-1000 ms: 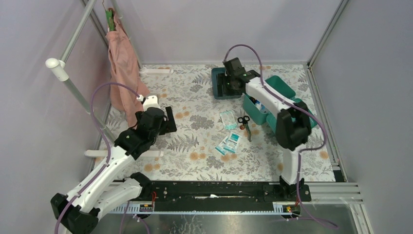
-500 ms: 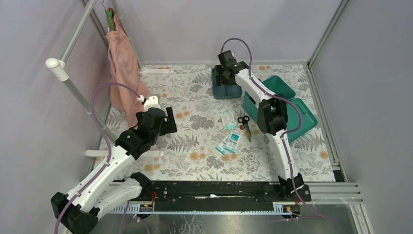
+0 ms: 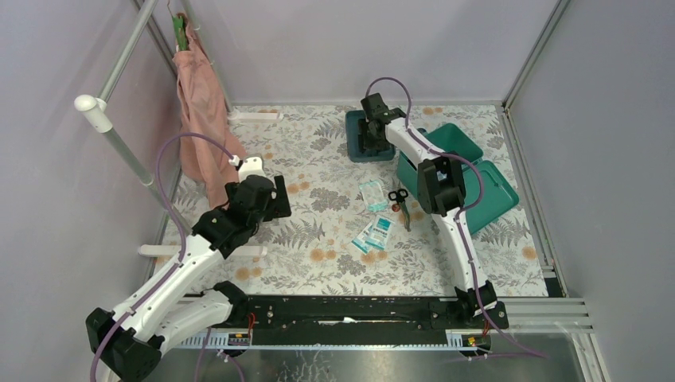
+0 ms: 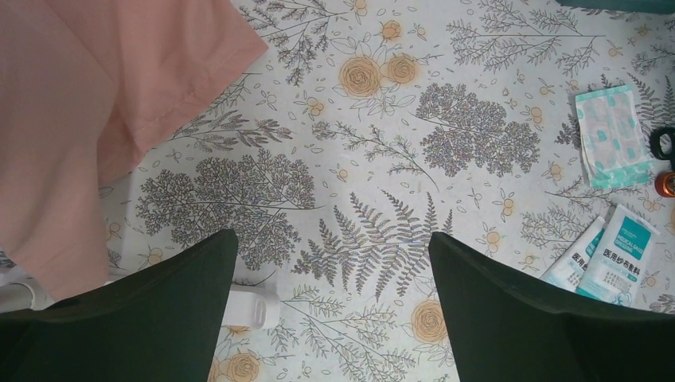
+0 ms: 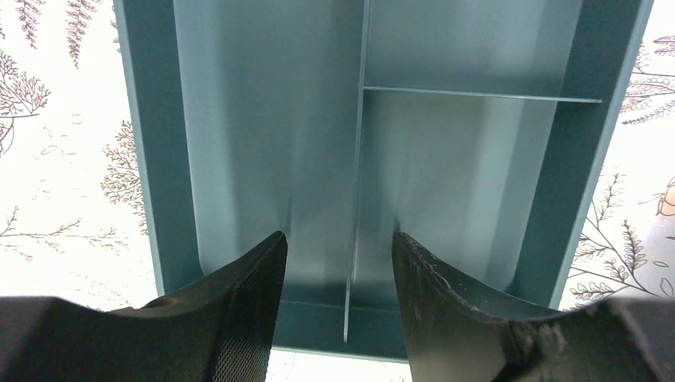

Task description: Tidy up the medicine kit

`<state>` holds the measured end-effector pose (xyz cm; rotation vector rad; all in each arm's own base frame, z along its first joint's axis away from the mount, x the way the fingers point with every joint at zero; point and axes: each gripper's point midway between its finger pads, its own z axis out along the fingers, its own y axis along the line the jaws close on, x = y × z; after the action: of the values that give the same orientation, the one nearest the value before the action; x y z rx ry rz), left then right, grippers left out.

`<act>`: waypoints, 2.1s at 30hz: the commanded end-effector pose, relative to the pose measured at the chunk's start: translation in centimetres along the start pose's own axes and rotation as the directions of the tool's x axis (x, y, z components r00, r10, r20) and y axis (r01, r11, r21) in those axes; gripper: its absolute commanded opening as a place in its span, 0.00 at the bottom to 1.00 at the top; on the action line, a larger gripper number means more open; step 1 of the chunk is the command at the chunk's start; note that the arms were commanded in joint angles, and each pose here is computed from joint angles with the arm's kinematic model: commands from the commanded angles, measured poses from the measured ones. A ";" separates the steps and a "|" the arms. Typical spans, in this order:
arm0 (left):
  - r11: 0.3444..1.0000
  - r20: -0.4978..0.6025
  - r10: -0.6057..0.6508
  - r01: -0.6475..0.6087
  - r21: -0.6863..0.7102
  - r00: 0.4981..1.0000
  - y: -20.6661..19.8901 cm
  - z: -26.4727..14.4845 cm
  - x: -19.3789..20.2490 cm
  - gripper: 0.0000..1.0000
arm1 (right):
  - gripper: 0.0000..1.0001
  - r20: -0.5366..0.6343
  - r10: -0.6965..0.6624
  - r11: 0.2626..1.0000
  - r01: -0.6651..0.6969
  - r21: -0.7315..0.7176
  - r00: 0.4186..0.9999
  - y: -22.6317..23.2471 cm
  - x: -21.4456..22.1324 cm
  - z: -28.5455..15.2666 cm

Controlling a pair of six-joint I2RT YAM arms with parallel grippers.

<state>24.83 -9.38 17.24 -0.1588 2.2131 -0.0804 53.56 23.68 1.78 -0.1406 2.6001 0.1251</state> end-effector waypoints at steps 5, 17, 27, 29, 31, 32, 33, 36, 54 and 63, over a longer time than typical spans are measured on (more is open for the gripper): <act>0.999 -0.012 0.022 -0.023 -0.025 1.000 0.3 0.5 0.5 0.99 | 0.58 -0.085 -0.073 0.992 0.064 -0.105 0.994 3.5 3.2 -0.3; 0.999 -0.005 0.020 -0.020 -0.027 1.000 0.3 0.4 0.4 0.99 | 0.55 -0.141 -0.264 0.943 0.224 -0.245 0.954 12.3 10.7 -4.4; 0.987 0.102 -0.059 0.073 -0.142 0.993 3.3 -1.4 -1.3 0.99 | 0.55 -0.182 -0.252 0.917 0.175 -0.358 0.951 17.2 18.5 -10.5; 0.986 0.124 -0.072 0.090 -0.143 0.990 3.6 -1.8 -1.6 0.99 | 0.55 -0.196 -0.258 0.911 0.170 -0.377 0.946 17.2 20.5 -12.0; 0.985 0.140 -0.085 0.104 -0.137 0.987 3.7 -2.1 -1.9 0.99 | 0.55 -0.207 -0.274 0.908 0.181 -0.378 0.939 16.7 22.4 -13.4; 0.985 0.141 -0.087 0.106 -0.135 0.986 3.7 -2.2 -1.8 0.99 | 0.56 -0.195 -0.280 0.906 0.191 -0.379 0.940 16.6 22.5 -14.2; 0.985 0.142 -0.088 0.107 -0.133 0.986 3.7 -2.2 -1.9 0.99 | 0.56 -0.177 -0.283 0.903 0.200 -0.381 0.942 16.5 22.4 -15.1; 0.986 0.135 -0.082 0.101 -0.135 0.987 3.6 -2.1 -1.8 0.99 | 0.64 -0.093 -0.268 0.900 0.215 -0.379 0.959 16.1 20.3 -18.2; 0.989 0.126 -0.074 0.089 -0.116 0.989 3.1 -2.0 -1.6 0.99 | 0.71 0.063 0.023 0.999 -0.025 0.032 0.998 -1.4 16.1 -19.7; 0.992 0.119 -0.063 0.076 -0.106 0.991 2.7 -2.0 -1.3 0.99 | 0.72 -0.020 -0.042 0.996 0.043 0.083 0.999 -2.5 16.2 -16.2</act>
<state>23.92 -6.70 19.34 -0.2929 2.1015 -0.0064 30.17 18.01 7.23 -0.1312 2.6284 0.0274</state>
